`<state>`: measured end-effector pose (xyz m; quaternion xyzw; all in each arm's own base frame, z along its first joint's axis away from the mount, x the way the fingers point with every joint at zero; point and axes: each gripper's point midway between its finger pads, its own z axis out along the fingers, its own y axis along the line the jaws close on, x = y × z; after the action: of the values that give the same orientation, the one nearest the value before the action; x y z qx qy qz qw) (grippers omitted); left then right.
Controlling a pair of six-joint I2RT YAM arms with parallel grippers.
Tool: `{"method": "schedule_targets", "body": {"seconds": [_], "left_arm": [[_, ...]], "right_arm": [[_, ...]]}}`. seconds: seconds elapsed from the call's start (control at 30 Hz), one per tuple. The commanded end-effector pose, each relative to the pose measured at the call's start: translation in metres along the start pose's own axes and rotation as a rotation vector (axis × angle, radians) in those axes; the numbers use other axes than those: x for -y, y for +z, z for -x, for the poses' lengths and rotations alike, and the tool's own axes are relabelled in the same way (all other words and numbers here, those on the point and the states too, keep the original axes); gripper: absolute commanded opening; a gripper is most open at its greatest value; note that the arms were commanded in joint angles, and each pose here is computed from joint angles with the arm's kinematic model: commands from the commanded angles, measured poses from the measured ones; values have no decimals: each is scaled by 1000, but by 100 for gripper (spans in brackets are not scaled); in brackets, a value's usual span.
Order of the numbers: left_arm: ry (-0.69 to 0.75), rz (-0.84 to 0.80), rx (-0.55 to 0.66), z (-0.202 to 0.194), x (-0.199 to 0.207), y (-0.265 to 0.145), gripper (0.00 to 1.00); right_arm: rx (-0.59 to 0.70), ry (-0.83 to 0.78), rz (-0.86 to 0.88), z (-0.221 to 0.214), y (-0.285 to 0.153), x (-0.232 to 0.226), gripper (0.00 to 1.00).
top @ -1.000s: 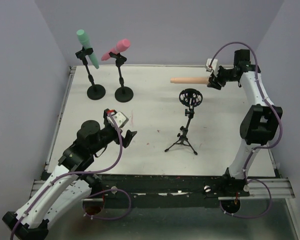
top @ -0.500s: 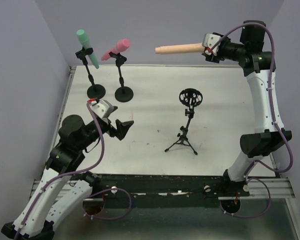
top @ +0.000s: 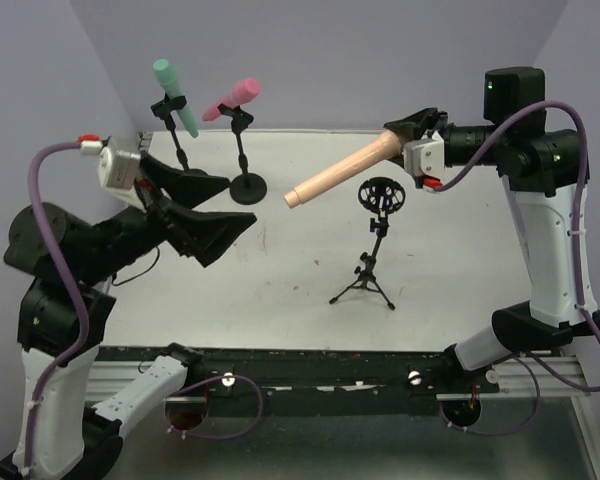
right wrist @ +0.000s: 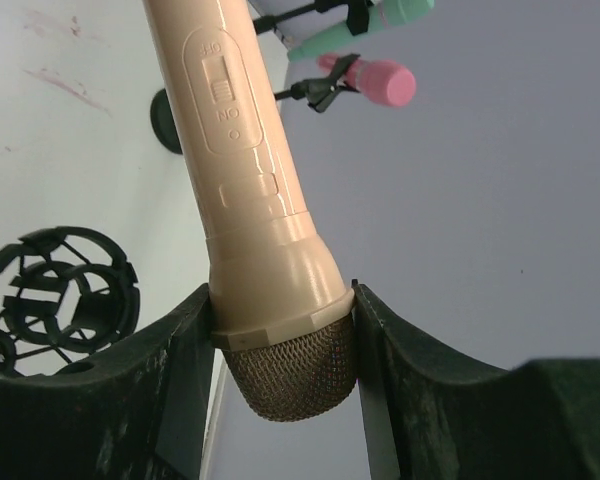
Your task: Attach the microphones to the stand
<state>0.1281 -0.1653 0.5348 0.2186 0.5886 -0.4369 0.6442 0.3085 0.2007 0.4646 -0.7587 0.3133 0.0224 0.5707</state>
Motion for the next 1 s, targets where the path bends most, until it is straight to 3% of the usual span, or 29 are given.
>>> {"method": "schedule_targets", "body": {"seconds": [0.0, 0.07, 0.47, 0.97], "left_arm": [[-499, -216, -267, -46, 12, 46, 98], [-604, -275, -304, -51, 12, 62, 98], [-670, -309, -558, -107, 4, 130, 98], [-635, -348, -765, -164, 15, 132, 72]], "right_arm": [[121, 13, 119, 34, 2, -41, 25], [143, 17, 129, 41, 3, -46, 25], [253, 23, 226, 70, 27, -74, 25], [263, -9, 307, 82, 45, -93, 26]]}}
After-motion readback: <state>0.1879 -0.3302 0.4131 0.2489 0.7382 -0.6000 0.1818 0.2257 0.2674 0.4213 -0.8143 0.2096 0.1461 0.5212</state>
